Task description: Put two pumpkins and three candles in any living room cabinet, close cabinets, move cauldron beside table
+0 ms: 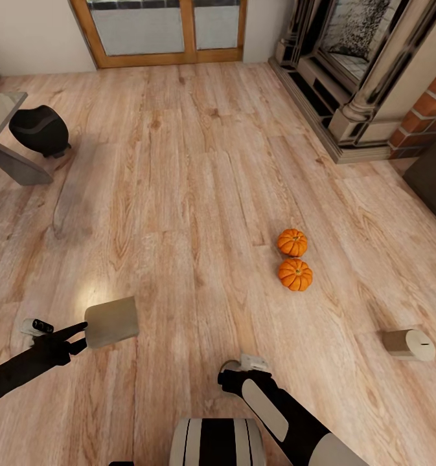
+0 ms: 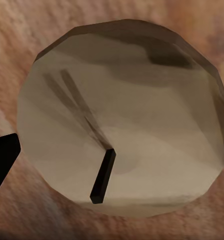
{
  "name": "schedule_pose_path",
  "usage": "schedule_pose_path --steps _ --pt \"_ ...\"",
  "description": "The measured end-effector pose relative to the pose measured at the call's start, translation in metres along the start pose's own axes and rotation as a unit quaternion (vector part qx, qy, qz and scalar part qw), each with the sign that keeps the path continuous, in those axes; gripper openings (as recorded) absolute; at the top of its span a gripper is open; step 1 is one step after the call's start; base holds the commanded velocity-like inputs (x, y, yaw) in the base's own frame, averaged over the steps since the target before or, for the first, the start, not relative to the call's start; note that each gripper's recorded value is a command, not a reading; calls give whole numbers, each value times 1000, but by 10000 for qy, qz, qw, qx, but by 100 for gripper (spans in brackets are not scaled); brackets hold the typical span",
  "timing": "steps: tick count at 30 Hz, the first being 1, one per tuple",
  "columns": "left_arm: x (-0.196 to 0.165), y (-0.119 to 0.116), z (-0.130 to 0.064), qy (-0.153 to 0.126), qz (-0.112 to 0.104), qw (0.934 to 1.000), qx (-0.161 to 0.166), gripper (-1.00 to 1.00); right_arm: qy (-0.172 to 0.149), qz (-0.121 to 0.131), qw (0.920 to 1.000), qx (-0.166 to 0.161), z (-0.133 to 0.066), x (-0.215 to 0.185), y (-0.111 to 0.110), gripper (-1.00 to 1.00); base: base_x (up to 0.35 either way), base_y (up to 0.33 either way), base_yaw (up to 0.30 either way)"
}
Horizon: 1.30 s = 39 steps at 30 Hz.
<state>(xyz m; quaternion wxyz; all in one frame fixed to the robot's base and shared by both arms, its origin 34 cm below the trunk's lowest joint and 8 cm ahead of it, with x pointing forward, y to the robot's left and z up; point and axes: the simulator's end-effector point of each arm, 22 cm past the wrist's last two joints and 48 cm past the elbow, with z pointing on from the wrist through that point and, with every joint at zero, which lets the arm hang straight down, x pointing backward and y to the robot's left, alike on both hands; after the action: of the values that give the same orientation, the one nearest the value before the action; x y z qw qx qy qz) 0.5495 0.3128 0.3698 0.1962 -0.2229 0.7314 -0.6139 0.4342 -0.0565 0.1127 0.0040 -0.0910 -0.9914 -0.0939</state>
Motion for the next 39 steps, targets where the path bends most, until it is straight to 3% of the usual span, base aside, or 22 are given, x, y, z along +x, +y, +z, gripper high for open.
schedule_pose_path --steps 21,39 --pt "-1 -6 0 -7 50 10000 28 -100 -61 -5 10000 -15 -4 -4 2 -100 0 0 0" --pt "-8 -42 -3 -58 356 9991 220 -100 -428 -71 9990 -73 -33 -31 11 -100 0 0 0"
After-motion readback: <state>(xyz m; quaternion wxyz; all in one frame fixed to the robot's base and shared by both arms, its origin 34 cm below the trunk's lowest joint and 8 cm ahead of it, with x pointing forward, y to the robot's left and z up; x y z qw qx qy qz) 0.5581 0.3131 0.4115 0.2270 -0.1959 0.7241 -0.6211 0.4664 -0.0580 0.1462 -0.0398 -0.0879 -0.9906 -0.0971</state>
